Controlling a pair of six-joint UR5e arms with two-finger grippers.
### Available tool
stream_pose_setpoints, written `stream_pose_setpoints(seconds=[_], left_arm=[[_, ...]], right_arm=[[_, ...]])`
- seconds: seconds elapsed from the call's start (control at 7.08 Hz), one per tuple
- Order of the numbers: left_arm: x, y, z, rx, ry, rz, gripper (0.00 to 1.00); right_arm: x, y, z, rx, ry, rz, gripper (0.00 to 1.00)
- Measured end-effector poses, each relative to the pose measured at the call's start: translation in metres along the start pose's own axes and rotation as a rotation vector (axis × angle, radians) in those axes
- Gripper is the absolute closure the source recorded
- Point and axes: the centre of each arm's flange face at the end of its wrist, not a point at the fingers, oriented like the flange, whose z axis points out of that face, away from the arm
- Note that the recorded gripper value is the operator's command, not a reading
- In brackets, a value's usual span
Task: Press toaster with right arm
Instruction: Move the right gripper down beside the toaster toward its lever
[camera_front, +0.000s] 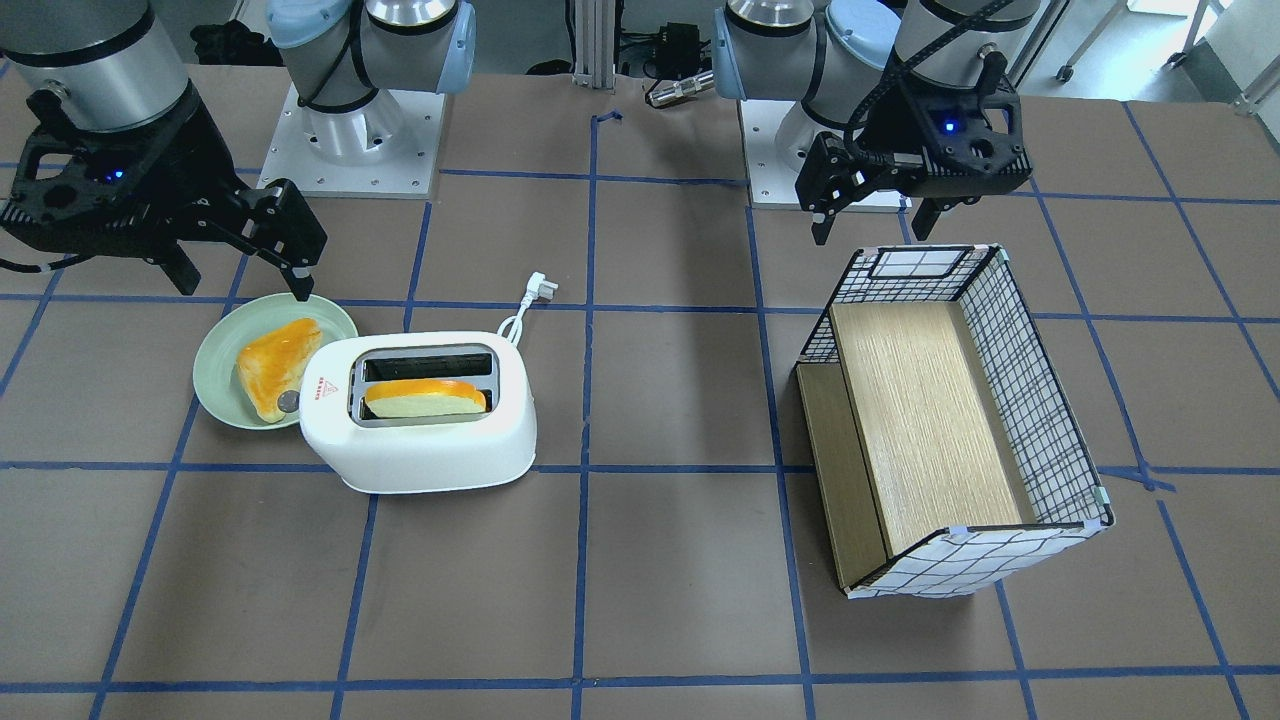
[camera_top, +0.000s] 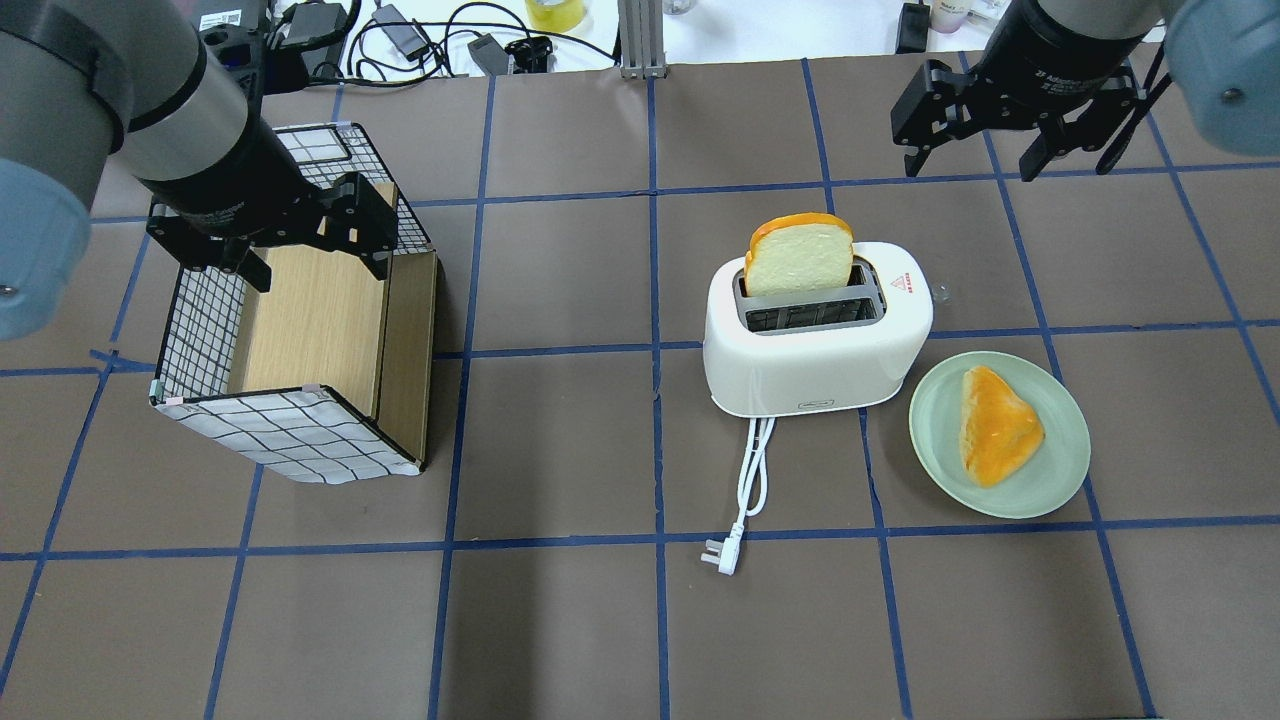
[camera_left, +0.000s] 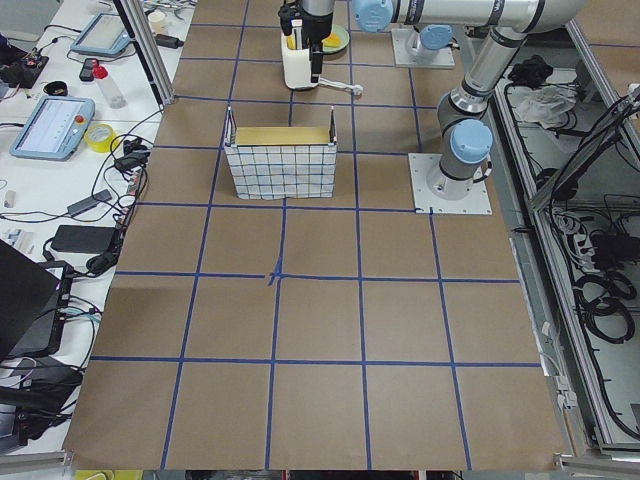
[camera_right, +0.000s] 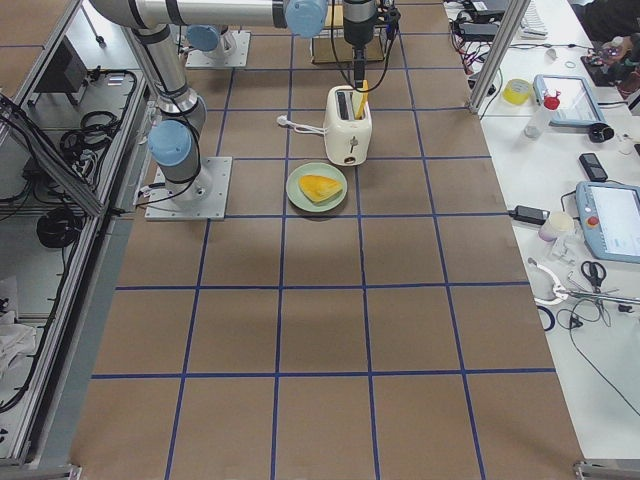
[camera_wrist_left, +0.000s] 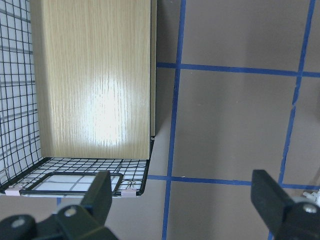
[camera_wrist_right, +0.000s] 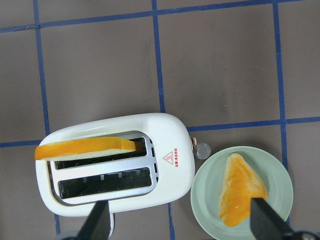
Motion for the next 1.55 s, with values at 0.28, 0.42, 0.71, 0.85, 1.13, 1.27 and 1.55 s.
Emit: stream_pose_setpoints(seconds=[0.28, 0.42, 0.71, 0.85, 1.13, 1.27, 1.55], left_arm=[[0.0, 0.0, 0.0, 0.0, 0.0, 0.0, 0.0], [0.0, 0.0, 0.0, 0.0, 0.0, 0.0, 0.0], [0.0, 0.0, 0.0, 0.0, 0.0, 0.0, 0.0], [0.0, 0.0, 0.0, 0.0, 0.0, 0.0, 0.0], [0.0, 0.0, 0.0, 0.0, 0.0, 0.0, 0.0], [0.0, 0.0, 0.0, 0.0, 0.0, 0.0, 0.0], [0.0, 0.0, 0.0, 0.0, 0.0, 0.0, 0.0]], right_arm=[[0.034, -0.006, 0.004, -0.025, -0.048, -0.051, 0.27], [0.06, -0.009, 0.01, -0.052, -0.114, -0.06, 0.52], [0.088, -0.014, 0.028, -0.107, -0.2, -0.061, 0.86], [0.092, -0.018, 0.044, -0.138, -0.232, -0.076, 0.94], [0.094, -0.022, 0.089, -0.2, -0.314, -0.114, 1.0], [0.092, -0.02, 0.106, -0.217, -0.353, -0.114, 1.0], [0.099, -0.022, 0.124, -0.233, -0.389, -0.108, 1.0]])
